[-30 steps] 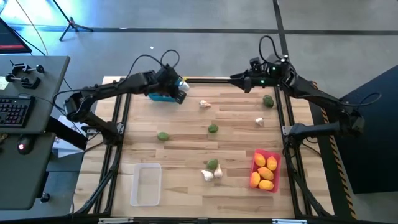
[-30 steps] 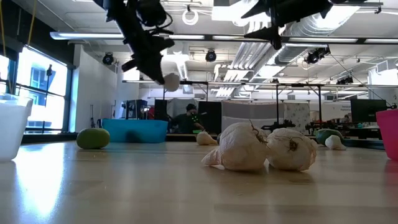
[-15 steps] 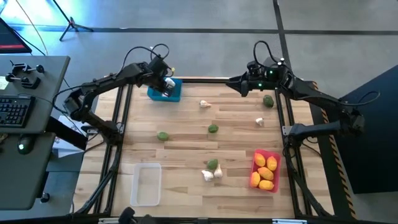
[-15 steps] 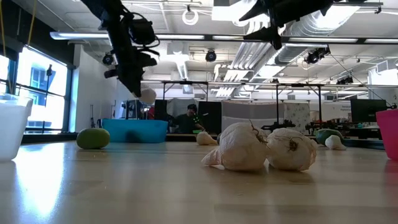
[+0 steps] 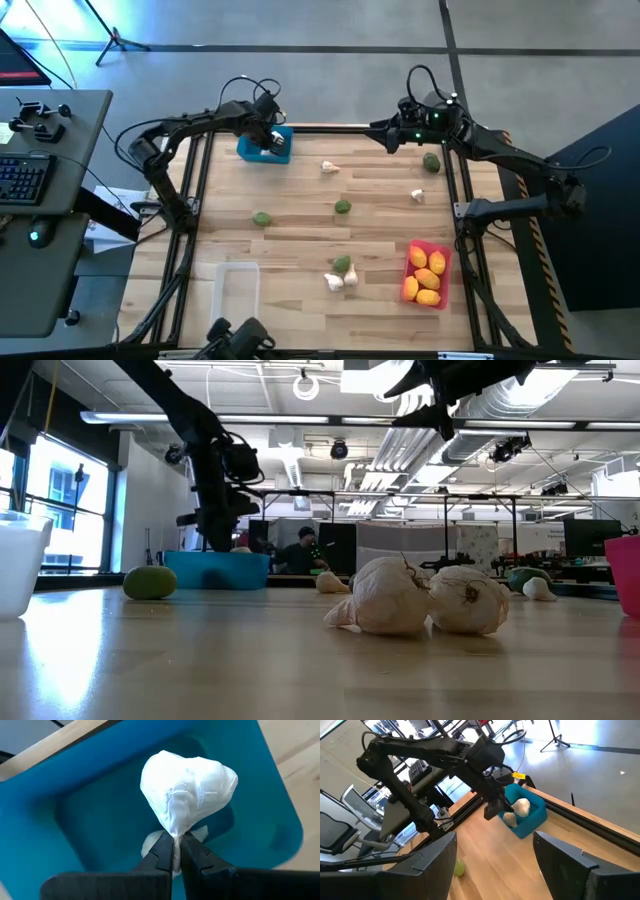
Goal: Sort produce into baskets
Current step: Put the garlic into the blue bin
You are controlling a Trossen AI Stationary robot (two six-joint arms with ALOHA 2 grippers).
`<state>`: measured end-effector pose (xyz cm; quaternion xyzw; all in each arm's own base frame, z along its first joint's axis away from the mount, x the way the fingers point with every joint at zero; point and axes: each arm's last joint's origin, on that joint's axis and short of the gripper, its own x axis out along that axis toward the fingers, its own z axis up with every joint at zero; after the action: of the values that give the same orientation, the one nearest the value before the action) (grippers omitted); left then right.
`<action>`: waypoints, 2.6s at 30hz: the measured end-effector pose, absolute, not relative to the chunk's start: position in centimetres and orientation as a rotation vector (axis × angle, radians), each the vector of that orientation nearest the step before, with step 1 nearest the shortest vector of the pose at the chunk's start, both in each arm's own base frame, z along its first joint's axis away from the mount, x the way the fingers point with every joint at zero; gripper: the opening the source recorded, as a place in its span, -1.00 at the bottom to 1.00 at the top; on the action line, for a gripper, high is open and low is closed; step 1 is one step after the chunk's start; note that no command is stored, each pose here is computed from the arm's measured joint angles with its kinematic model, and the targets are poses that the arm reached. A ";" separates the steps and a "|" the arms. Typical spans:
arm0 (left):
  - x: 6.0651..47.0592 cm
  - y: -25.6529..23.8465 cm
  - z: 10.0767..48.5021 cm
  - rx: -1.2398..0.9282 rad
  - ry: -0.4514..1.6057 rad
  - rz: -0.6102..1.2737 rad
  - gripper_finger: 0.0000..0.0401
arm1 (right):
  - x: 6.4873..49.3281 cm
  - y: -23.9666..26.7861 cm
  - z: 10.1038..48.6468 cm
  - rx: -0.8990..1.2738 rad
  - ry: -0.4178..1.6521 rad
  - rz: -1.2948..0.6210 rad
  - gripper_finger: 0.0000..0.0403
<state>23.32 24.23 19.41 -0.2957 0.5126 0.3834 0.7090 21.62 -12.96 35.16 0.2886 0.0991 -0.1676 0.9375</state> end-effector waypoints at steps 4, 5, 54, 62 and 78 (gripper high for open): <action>23.7 24.5 18.8 -0.663 1.127 0.857 -0.93 | 21.6 -13.0 35.2 0.592 0.203 -0.342 0.25; 23.8 24.5 18.8 -0.665 1.121 0.857 -0.90 | 21.6 -13.0 35.1 0.592 0.203 -0.342 0.25; 24.7 14.7 28.0 -0.328 0.539 0.427 -1.00 | 15.0 -8.4 19.7 0.837 1.265 -0.855 0.18; 25.0 14.4 28.1 -0.266 0.545 0.401 -1.00 | 15.0 -8.6 17.0 0.756 1.174 -0.880 0.29; 24.8 14.2 27.9 -0.243 0.579 0.378 -1.00 | 14.5 -8.3 15.4 0.765 1.175 -0.873 0.21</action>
<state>24.84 14.24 27.86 -0.1186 0.2832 0.1848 0.9336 14.46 -8.31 15.38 0.3405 0.5228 -0.3884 0.6782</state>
